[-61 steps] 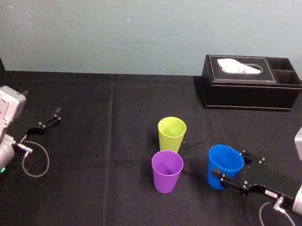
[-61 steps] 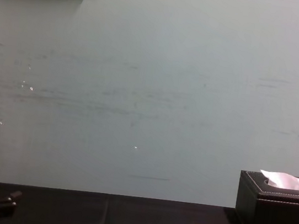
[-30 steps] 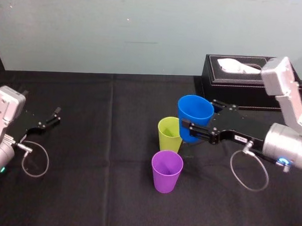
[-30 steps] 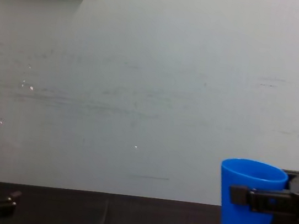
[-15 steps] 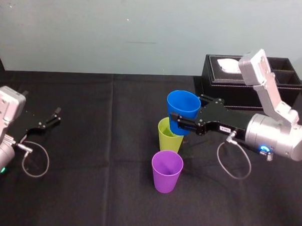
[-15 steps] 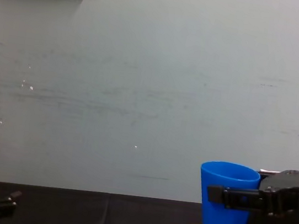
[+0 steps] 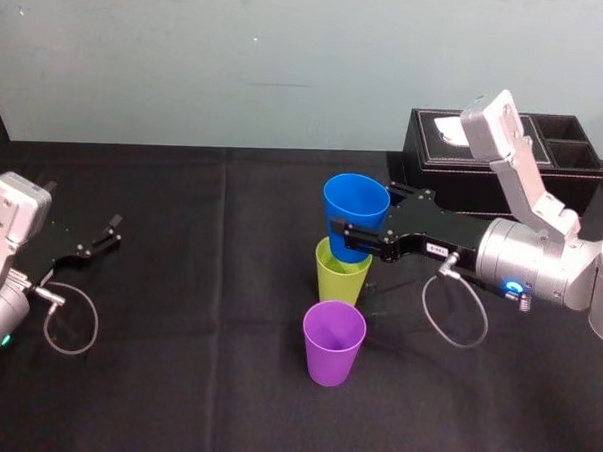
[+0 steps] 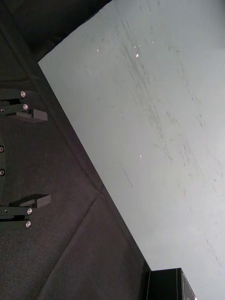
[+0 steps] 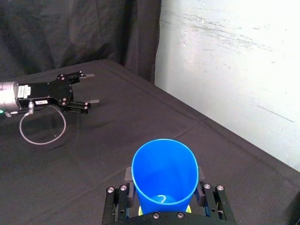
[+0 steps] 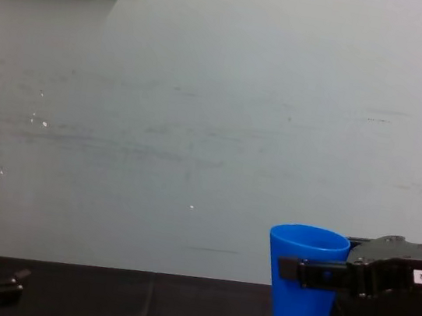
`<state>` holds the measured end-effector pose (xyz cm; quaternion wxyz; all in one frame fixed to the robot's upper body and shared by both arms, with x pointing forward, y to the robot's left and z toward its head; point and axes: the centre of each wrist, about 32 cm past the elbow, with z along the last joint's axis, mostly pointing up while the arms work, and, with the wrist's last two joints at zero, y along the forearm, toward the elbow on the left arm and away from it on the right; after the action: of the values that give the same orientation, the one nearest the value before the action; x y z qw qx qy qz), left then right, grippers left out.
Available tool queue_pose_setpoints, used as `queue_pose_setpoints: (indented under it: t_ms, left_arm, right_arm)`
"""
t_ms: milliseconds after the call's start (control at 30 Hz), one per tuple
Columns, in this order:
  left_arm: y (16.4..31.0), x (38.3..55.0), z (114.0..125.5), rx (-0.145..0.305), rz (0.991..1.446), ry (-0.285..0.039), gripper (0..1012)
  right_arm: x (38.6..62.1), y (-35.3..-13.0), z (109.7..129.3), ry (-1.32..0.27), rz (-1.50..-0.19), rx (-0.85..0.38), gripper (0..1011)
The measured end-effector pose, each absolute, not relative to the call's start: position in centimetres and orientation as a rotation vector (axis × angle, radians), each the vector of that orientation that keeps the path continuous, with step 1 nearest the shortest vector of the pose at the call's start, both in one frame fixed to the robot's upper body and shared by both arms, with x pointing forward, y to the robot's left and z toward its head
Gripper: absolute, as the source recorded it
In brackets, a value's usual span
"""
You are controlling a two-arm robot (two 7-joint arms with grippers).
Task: Stack the three plastic cups sequentially using one hand.
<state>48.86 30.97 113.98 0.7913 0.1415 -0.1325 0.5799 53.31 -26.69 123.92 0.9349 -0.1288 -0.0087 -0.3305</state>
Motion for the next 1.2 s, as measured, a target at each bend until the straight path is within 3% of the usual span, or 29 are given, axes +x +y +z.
queue_pose_setpoints:
  t_ms: [1200]
  left_arm:
    - [31.0,48.9,114.0,0.304,1.248,-0.285,1011]
  right_arm:
    - [54.1,-26.1,122.2,-0.003,-0.687,-0.29,724]
